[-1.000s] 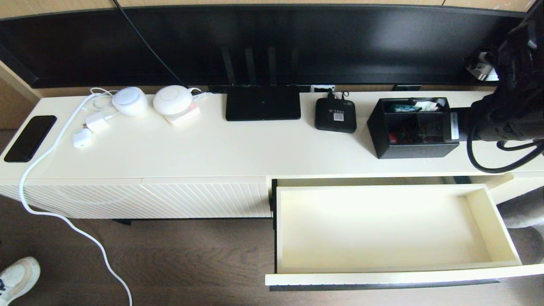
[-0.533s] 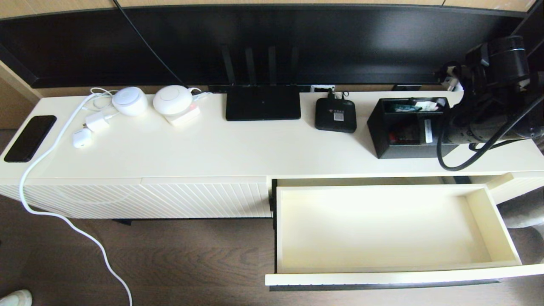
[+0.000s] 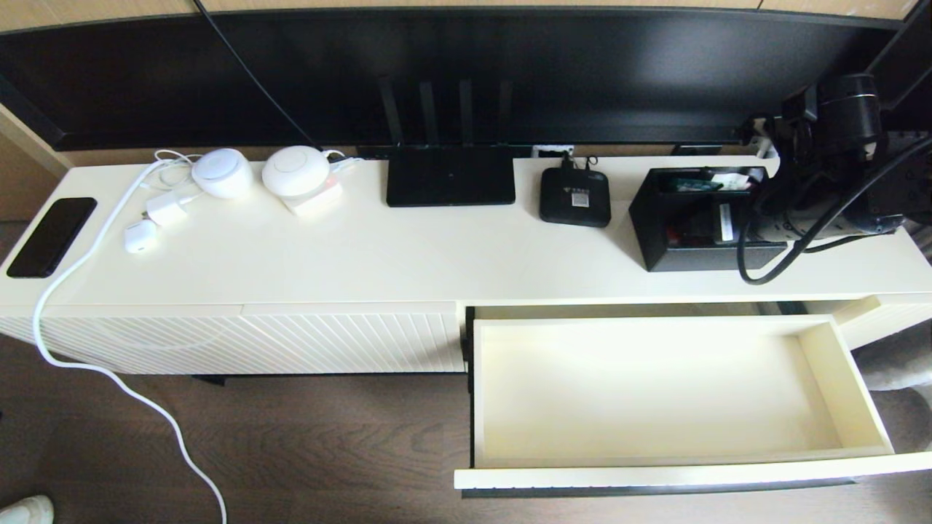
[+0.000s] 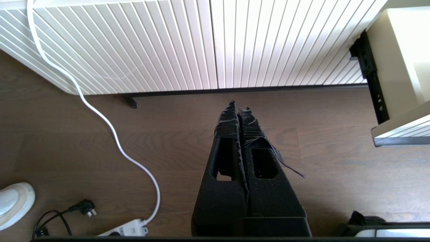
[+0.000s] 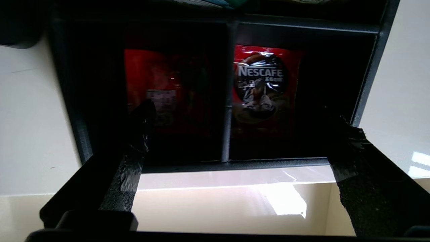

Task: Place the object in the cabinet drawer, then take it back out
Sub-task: Put the storage box in the drawer

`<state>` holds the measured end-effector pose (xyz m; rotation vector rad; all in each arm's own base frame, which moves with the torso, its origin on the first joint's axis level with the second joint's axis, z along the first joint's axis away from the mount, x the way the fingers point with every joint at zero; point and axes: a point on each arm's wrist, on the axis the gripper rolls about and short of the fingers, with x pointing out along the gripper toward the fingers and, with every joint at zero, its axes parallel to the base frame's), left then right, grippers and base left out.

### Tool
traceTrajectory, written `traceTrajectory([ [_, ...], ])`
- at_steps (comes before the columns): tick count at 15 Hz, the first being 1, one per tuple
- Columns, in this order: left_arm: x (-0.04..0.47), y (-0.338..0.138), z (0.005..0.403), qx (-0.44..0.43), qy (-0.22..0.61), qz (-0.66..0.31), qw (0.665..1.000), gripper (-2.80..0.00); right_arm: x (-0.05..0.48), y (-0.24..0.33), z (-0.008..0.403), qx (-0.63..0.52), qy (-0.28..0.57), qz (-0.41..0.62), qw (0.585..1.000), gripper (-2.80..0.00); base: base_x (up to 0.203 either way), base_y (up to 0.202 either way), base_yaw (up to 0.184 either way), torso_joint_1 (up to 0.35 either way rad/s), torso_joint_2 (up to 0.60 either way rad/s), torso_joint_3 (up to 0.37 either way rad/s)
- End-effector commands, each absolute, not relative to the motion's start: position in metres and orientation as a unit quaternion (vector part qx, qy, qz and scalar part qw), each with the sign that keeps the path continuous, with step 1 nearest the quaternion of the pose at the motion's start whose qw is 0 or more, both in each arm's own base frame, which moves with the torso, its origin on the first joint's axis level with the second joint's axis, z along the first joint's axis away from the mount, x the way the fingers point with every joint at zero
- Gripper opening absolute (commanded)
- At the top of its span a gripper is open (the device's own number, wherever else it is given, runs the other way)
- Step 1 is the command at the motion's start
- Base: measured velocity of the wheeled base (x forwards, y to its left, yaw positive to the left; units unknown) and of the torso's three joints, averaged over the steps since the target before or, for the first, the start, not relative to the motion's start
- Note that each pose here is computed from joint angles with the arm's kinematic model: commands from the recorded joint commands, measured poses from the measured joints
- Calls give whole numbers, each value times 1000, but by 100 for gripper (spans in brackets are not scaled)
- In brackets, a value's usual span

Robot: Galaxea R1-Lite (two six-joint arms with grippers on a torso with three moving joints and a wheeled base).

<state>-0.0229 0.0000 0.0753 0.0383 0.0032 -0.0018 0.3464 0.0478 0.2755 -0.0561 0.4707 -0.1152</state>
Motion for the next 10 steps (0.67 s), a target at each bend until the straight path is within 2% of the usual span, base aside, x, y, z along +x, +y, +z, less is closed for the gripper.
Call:
traceTrajectory([
  [1, -23, 0, 75, 19, 2, -1, 1000, -280, 351, 45, 274, -26, 234, -61, 970, 0, 0, 0, 0, 0, 0, 0],
  [10, -23, 0, 75, 19, 2, -1, 1000, -280, 358, 45, 270, 22, 243, -33, 969, 0, 0, 0, 0, 0, 0, 0],
])
